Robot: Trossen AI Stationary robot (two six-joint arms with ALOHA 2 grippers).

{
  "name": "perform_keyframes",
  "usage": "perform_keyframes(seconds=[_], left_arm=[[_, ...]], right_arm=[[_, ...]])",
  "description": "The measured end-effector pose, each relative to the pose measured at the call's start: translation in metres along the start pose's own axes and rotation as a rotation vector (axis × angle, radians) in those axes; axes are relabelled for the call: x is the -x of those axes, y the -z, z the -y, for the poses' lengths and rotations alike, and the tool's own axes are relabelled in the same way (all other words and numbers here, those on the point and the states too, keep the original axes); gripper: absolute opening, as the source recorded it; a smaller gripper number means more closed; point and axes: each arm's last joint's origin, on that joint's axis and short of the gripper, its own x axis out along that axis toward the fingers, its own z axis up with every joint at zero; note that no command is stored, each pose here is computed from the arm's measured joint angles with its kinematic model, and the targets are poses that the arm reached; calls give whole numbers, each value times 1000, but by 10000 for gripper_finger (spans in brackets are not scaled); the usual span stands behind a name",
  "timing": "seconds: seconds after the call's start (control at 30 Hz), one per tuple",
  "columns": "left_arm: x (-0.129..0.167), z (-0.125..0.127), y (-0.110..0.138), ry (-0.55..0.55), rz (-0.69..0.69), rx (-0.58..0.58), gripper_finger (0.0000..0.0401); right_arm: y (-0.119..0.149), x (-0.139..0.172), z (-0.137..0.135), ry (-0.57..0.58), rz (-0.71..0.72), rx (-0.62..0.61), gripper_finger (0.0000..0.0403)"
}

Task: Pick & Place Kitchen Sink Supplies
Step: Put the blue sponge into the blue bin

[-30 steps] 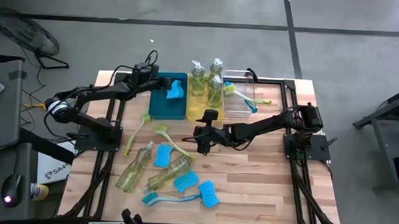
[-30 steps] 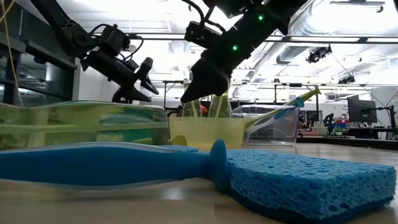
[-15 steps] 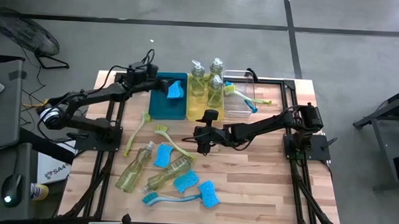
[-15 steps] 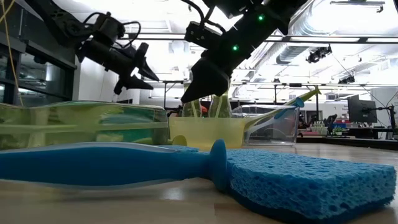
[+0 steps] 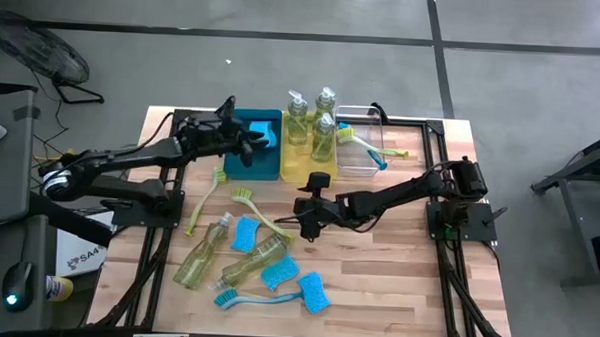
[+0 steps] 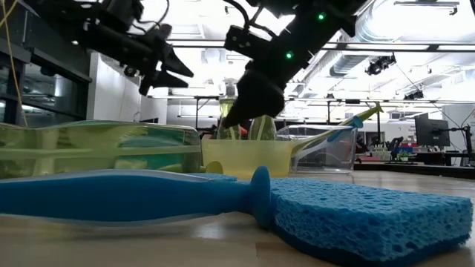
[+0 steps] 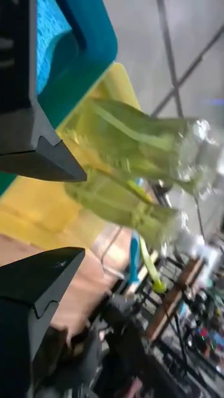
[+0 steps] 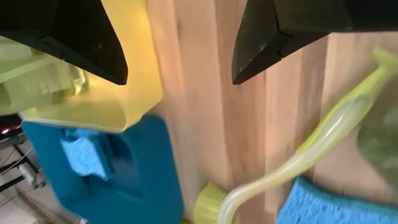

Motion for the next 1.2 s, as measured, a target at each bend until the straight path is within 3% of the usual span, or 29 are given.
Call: perform_keyframes(seconds=[0.37, 0.67, 0.87, 1.2], left_arm=[[48, 14, 38, 56, 78, 28, 179], [67, 39, 66, 139, 83, 16, 179], [75, 59, 77, 185, 67, -17, 179], [93, 84, 92, 171, 90, -52, 179]], right_arm=[[10, 14, -18, -71, -103, 11, 282], [0, 59, -20, -439, -81, -12, 281], [2, 76, -44, -707, -119, -26, 281], [9, 82, -82, -765, -126, 5, 275]])
